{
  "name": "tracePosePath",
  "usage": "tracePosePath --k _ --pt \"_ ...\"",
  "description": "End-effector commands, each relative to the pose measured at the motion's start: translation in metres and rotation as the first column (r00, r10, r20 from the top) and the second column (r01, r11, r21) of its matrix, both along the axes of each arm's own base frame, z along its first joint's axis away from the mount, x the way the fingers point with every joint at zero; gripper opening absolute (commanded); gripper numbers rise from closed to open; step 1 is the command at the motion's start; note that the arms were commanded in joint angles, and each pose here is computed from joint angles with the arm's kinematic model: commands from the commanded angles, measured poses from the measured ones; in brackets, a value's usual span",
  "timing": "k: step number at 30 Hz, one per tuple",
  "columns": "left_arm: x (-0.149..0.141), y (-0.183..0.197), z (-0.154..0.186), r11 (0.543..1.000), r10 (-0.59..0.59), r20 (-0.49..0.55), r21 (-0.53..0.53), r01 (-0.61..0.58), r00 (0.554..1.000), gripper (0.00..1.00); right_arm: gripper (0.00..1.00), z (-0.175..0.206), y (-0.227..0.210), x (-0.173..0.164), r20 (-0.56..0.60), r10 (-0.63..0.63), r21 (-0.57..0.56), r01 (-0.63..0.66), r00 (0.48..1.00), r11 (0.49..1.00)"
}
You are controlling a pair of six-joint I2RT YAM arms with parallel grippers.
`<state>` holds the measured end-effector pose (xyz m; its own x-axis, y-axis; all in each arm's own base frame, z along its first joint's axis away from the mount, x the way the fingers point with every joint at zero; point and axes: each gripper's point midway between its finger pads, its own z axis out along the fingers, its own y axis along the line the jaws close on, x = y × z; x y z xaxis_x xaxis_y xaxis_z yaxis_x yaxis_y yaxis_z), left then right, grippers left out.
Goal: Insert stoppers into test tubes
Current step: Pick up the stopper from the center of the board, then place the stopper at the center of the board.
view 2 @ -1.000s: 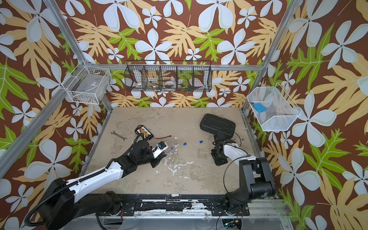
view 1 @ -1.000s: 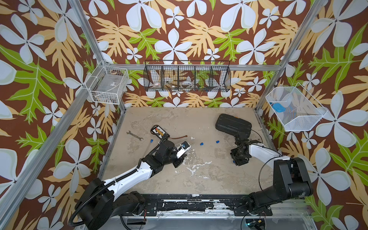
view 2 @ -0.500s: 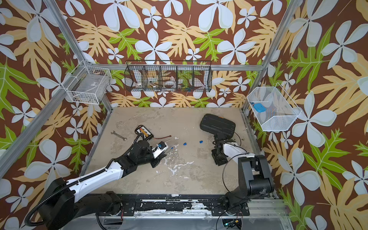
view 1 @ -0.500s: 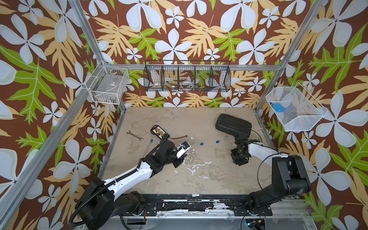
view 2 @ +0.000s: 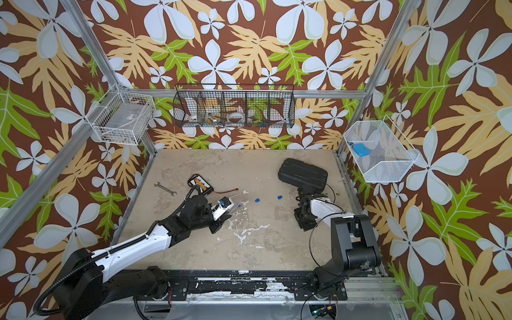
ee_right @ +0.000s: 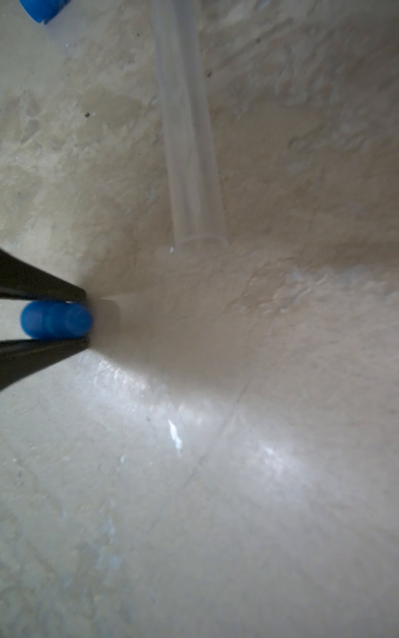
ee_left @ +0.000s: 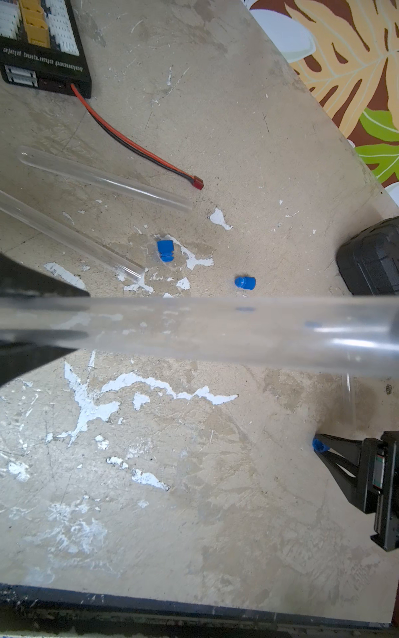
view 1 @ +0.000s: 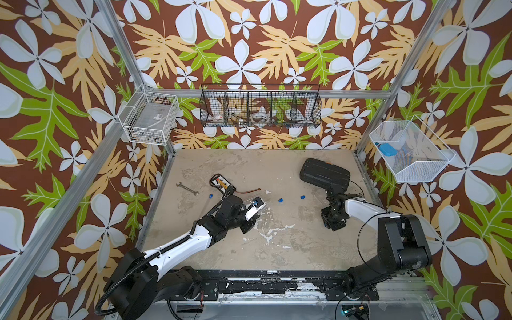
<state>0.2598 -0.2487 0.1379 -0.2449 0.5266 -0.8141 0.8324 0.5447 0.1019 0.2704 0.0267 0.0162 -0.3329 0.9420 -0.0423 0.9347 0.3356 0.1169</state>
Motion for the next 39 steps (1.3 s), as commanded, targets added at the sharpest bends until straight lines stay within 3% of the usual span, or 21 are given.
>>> tracePosePath --k 1,8,14,18,21,22,24,28,31,33,37,39 --pt "0.004 0.002 0.005 1.0 0.017 0.024 0.002 -0.017 1.0 0.0 0.16 0.003 -0.002 0.001 0.012 0.018 -0.014 -0.018 1.0 1.0" --pt "0.016 0.013 0.007 0.992 0.122 0.039 0.0 -0.122 0.992 0.0 0.14 0.029 -0.004 0.002 0.085 0.021 -0.028 -0.019 0.996 0.999" --pt "0.025 0.021 0.009 0.975 0.221 0.035 -0.029 -0.22 0.975 0.0 0.13 0.062 0.01 -0.002 0.152 0.118 -0.062 -0.11 0.981 0.992" --pt "0.028 0.024 0.01 0.966 0.256 0.032 -0.049 -0.254 0.966 0.0 0.13 0.101 0.033 0.013 0.256 0.313 -0.146 -0.283 0.915 0.948" --pt "0.03 0.025 0.012 0.961 0.271 0.035 -0.06 -0.269 0.962 0.0 0.12 0.121 0.058 0.023 0.284 0.517 -0.215 -0.472 0.808 0.855" --pt "0.03 0.026 0.013 0.96 0.277 0.038 -0.064 -0.274 0.96 0.0 0.12 0.127 0.067 0.025 0.282 0.593 -0.256 -0.537 0.754 0.804" --pt "0.031 0.028 0.014 0.956 0.289 0.042 -0.065 -0.286 0.957 0.0 0.12 0.135 0.091 0.03 0.274 0.757 -0.337 -0.678 0.594 0.654" --pt "0.032 0.034 0.016 0.948 0.315 0.053 -0.072 -0.311 0.948 0.0 0.13 0.136 0.149 0.016 0.288 0.944 -0.398 -0.877 0.159 0.269" --pt "0.03 0.038 0.017 0.942 0.331 0.059 -0.077 -0.326 0.942 0.0 0.14 0.129 0.177 -0.004 0.248 0.961 -0.426 -0.904 -0.125 -0.008" --pt "0.029 0.041 0.016 0.939 0.34 0.06 -0.081 -0.335 0.938 0.0 0.15 0.119 0.188 -0.017 0.202 0.939 -0.422 -0.89 -0.279 -0.174" --pt "0.028 0.044 0.015 0.933 0.354 0.056 -0.086 -0.349 0.933 0.0 0.15 0.096 0.199 -0.035 0.027 0.834 -0.404 -0.77 -0.551 -0.495" --pt "0.027 0.045 0.014 0.933 0.355 0.053 -0.087 -0.35 0.933 0.0 0.15 0.083 0.204 -0.045 -0.028 0.742 -0.37 -0.683 -0.669 -0.63"
